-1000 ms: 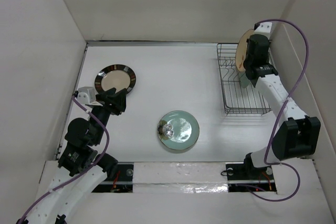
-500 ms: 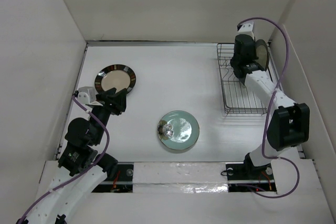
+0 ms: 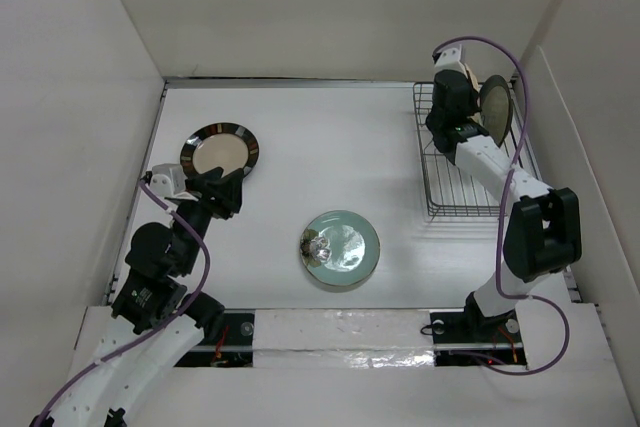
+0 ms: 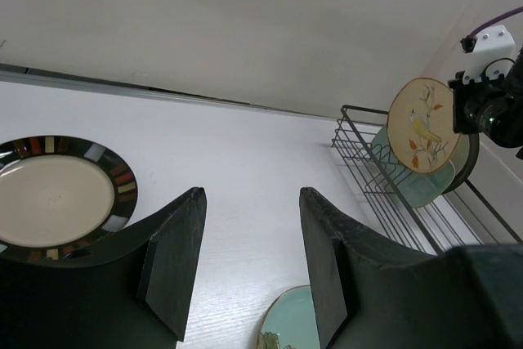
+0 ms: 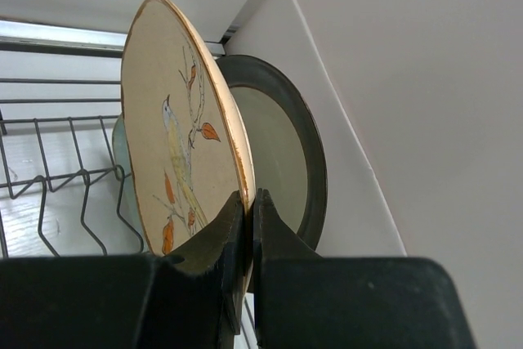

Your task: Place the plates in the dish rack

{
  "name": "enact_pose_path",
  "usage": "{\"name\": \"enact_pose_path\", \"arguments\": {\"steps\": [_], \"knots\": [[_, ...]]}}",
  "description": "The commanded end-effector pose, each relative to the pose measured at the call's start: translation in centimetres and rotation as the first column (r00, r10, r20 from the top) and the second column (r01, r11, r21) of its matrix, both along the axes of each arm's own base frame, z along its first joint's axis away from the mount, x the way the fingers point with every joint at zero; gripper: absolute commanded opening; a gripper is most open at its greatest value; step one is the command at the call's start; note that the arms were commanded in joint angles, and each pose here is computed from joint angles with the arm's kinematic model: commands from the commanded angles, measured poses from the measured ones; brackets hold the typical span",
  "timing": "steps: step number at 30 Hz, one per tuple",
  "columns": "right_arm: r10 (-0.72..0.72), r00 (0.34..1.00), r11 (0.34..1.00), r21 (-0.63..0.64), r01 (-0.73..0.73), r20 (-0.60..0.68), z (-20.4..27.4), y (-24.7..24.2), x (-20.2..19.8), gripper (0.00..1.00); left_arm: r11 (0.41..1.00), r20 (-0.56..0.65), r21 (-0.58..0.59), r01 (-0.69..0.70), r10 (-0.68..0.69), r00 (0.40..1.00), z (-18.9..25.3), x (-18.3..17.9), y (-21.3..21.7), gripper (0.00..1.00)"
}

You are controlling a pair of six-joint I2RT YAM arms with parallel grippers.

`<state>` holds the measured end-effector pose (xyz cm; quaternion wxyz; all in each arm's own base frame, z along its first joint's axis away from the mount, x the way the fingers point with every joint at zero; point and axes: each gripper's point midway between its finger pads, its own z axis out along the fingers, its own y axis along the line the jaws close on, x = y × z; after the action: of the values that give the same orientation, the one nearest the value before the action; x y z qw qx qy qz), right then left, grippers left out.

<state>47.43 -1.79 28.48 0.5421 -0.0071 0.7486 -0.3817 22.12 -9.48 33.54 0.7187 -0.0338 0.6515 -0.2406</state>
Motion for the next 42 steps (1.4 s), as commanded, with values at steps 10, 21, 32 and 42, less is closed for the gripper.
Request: {"name": "enact_pose_path", "arguments": {"steps": [10, 21, 32, 42], "knots": [[-0.010, 0.992, 0.987, 0.161, -0.011, 0.129, -1.3, 0.5, -0.7, 0.00, 1.000, 0.019, -0.010, 0.026, -0.026, 0.999, 0.4, 0.3, -0.7, 0.47], [-0.052, 0.992, 0.939, 0.344, 0.009, 0.114, -5.3, -0.3, -0.5, 0.20, 1.000, 0.003, -0.001, 0.017, -0.017, 1.000, -0.1, 0.7, -0.8, 0.47], [0.000, 0.981, 0.866, 0.490, -0.097, 0.195, -0.7, 1.8, -1.2, 0.60, 1.000, -0.009, 0.009, 0.001, -0.001, 1.000, -0.4, 1.1, -0.7, 0.47], [0.560, 0.768, 0.455, 0.660, -0.598, 0.310, -0.3, 20.0, -10.0, 0.00, 1.000, -0.024, 0.026, 0.008, -0.008, 1.000, -0.7, 1.4, -1.0, 0.22]]}}
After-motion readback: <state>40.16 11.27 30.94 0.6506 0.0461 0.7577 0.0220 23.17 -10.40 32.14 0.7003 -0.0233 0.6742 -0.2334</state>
